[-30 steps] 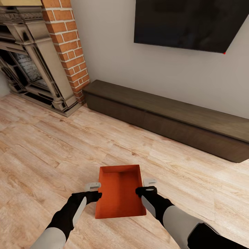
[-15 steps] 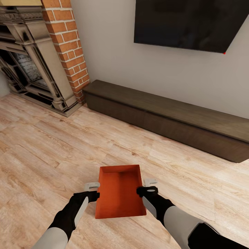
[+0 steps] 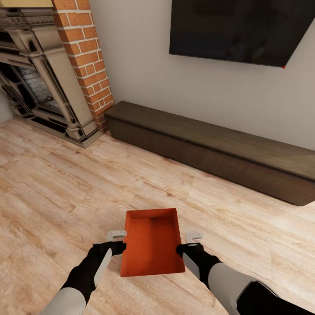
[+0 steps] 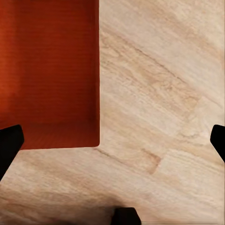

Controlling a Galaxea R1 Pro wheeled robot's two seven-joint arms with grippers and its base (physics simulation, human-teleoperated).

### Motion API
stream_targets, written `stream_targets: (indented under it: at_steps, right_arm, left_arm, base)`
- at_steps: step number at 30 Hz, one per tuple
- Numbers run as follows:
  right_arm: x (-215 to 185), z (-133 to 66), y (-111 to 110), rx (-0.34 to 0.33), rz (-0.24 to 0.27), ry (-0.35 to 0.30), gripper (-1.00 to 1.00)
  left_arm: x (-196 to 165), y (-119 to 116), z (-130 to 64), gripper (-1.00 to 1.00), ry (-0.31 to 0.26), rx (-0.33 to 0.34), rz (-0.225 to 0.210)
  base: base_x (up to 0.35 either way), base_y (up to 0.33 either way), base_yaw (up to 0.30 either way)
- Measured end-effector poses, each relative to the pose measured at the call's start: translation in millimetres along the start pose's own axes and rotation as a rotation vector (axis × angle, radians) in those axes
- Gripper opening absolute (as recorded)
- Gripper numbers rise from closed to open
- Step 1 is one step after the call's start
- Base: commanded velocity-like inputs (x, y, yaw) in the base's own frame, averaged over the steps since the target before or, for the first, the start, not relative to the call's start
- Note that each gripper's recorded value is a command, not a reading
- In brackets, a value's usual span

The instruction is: Move the two storage containers from the living room to the garage. In the garage, place one container on the floor and stack the other container on top of it (either order is fine).

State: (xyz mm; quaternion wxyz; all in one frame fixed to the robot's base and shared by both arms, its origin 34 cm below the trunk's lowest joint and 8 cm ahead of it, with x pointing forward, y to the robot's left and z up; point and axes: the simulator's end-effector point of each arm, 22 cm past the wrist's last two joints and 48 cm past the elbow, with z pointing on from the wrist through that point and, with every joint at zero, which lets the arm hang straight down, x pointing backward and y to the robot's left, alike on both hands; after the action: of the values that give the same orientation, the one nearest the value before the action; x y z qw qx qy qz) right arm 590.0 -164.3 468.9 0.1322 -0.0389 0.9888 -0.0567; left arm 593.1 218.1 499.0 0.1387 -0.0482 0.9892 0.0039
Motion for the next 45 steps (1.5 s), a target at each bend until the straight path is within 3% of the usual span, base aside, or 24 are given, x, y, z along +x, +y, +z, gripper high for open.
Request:
stream_targets:
  at_steps: [7, 18, 21, 36, 45]
  right_arm:
    - [-6, -2.6, 9, -0.014, -0.003, -0.011, 1.0]
    - [-12, -3.7, 12, -0.019, 0.003, -0.034, 1.0]
    - [-15, -6.2, 22, -0.032, 0.005, -0.046, 1.0]
    - [-19, -6.3, 21, -0.028, 0.009, -0.063, 1.0]
    - [-45, -8.8, 15, -0.017, 0.005, -0.069, 1.0]
  left_arm:
    - [-16, -1, -4.9, 1.0, -0.036, 0.006, -0.005]
    - [-17, -1, -5.2, 1.0, -0.036, 0.006, -0.005]
    - [-17, -1, -5.2, 1.0, -0.037, 0.006, -0.005]
    - [-17, -1, -5.3, 1.0, -0.037, 0.006, -0.003]
    - [-15, -6, -5.0, 1.0, -0.034, 0.01, 0.017]
  base:
    - [0.0, 0.0, 0.0]
    - [0.0, 0.0, 0.0]
    - [0.0, 0.0, 0.0]
    - [0.0, 0.0, 0.0]
    - [0.0, 0.0, 0.0]
